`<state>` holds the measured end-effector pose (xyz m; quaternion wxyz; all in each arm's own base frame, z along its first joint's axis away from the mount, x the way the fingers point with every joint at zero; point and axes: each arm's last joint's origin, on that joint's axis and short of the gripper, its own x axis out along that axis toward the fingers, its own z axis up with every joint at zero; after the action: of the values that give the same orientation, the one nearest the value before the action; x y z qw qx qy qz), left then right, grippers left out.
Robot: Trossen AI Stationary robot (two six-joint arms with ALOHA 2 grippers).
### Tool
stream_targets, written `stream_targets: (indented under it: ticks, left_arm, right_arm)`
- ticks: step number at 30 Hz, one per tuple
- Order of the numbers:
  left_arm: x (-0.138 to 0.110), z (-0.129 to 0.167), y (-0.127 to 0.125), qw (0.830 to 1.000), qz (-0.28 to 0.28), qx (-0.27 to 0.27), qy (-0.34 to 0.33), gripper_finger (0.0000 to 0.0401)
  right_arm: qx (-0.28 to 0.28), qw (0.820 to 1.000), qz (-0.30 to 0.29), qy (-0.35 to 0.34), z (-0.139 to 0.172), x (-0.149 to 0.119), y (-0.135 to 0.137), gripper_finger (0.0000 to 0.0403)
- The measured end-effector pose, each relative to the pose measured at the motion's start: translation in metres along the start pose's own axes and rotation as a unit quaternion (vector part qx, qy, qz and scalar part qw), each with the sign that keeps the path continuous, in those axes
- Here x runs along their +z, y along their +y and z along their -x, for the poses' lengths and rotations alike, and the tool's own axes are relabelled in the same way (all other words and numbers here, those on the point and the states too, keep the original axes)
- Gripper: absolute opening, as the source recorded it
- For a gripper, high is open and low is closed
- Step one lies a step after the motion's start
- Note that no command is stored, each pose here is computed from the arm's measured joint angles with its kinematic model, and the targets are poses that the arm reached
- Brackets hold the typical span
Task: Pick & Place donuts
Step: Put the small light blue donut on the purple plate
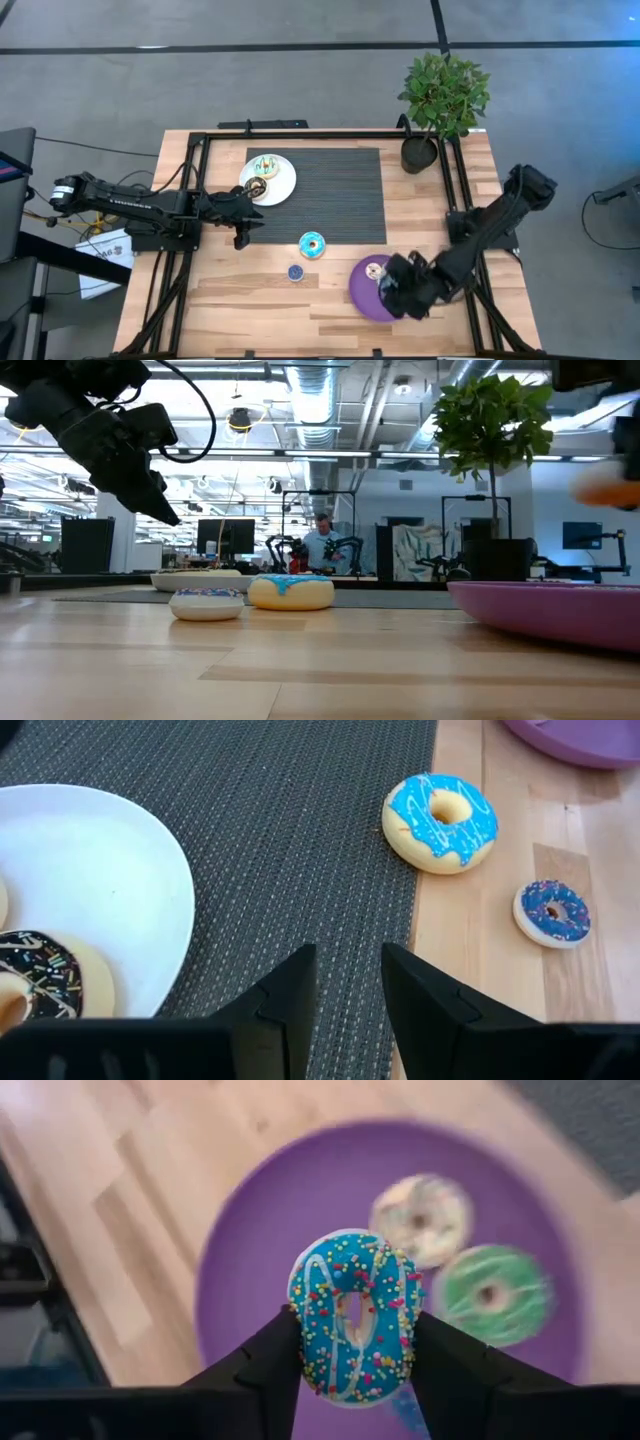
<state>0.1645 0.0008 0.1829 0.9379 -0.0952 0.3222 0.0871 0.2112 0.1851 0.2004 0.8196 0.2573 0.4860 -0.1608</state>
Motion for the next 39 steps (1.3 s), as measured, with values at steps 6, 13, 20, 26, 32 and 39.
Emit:
stream_targets:
  ticks: [6,13,20,26,32,39]
  left_arm:
    - [0.000,0.000,0.000,1.000,0.010,-0.001,0.000,0.0107]
    - [0.000,0.000,0.000,1.000,0.014,0.000,0.000,0.0107]
    - [0.000,0.000,0.000,1.000,0.014,0.000,0.000,0.0107]
    - [0.000,0.000,0.000,1.000,0.013,0.001,0.000,0.0107]
    - [0.000,0.000,0.000,1.000,0.013,0.001,0.000,0.0107]
    - [0.000,0.000,0.000,1.000,0.013,0.002,0.000,0.0107]
  right_arm:
    - [0.009,1.000,0.020,0.009,-0.029,-0.022,0.016,0.0170]
    - [0.001,0.998,0.024,0.054,-0.049,-0.031,0.018,0.0185]
    - [-0.031,0.994,-0.005,0.101,-0.055,-0.041,0.013,0.0189]
    - [-0.028,0.995,-0.005,0.099,-0.052,-0.044,0.014,0.0195]
    - [-0.028,0.995,-0.005,0.097,-0.052,-0.044,0.014,0.0218]
    - [-0.028,0.995,-0.005,0.094,-0.052,-0.044,0.014,0.0254]
